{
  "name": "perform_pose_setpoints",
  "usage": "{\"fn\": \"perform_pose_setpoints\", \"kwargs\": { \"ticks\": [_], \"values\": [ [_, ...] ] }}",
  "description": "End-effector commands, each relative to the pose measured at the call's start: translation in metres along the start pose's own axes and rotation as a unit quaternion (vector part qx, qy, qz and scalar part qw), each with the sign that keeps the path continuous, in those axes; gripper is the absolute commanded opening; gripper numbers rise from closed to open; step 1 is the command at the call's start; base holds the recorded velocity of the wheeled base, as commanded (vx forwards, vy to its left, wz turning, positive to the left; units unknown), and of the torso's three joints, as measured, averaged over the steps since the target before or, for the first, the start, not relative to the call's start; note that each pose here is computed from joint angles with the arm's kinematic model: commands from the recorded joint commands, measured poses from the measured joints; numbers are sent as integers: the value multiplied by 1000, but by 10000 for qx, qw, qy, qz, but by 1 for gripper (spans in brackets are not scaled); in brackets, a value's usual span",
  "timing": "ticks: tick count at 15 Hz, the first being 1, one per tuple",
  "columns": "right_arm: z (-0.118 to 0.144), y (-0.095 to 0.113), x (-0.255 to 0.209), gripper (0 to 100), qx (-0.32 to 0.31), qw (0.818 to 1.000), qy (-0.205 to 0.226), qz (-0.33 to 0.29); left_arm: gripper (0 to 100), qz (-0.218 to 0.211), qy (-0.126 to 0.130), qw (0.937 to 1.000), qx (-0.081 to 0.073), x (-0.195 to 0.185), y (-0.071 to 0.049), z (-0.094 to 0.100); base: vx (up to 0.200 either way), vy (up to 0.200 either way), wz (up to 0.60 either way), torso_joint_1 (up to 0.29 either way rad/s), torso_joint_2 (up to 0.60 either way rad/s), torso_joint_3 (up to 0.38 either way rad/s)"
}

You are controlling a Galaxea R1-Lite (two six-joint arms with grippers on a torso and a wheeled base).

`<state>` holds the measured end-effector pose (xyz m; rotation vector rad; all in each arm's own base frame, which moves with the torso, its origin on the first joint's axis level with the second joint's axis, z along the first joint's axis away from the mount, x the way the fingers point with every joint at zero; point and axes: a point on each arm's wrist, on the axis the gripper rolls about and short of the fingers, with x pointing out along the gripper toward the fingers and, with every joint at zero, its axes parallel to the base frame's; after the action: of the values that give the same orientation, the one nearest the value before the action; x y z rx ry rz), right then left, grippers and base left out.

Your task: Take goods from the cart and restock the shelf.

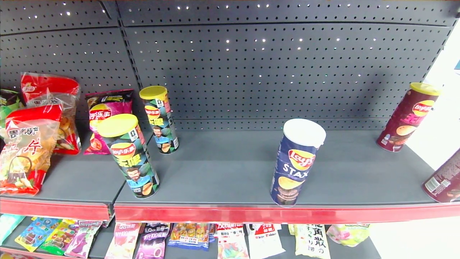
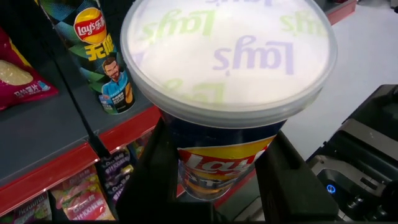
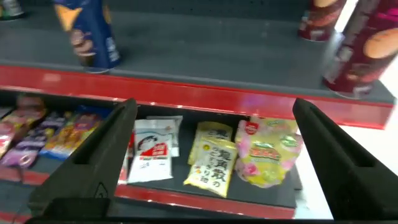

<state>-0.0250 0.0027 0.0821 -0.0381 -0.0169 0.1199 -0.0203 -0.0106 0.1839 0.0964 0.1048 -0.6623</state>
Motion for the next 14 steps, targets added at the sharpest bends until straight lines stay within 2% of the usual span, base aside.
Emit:
{"fn": "perform_pose_setpoints", "kwargs": {
  "ticks": [1,2,10,14],
  "values": [
    [-6,-2,1,100,17,9994,93,-345,0,17,-28,10000,18,-1,-1,0,0,0,0,0,0,0],
    [-7,-4,2,100,257,9961,83,-837,0,34,-39,10000,25,-2,-1,-2,0,0,0,0,0,0],
    [-7,-3,2,100,174,9973,95,-714,0,20,-53,10000,-42,-2,-2,-2,0,0,0,0,0,0],
    [-7,-3,2,100,174,9973,88,-714,0,17,-34,10000,-47,-2,-1,-2,0,0,-600,2,2,0]
  ]
}}
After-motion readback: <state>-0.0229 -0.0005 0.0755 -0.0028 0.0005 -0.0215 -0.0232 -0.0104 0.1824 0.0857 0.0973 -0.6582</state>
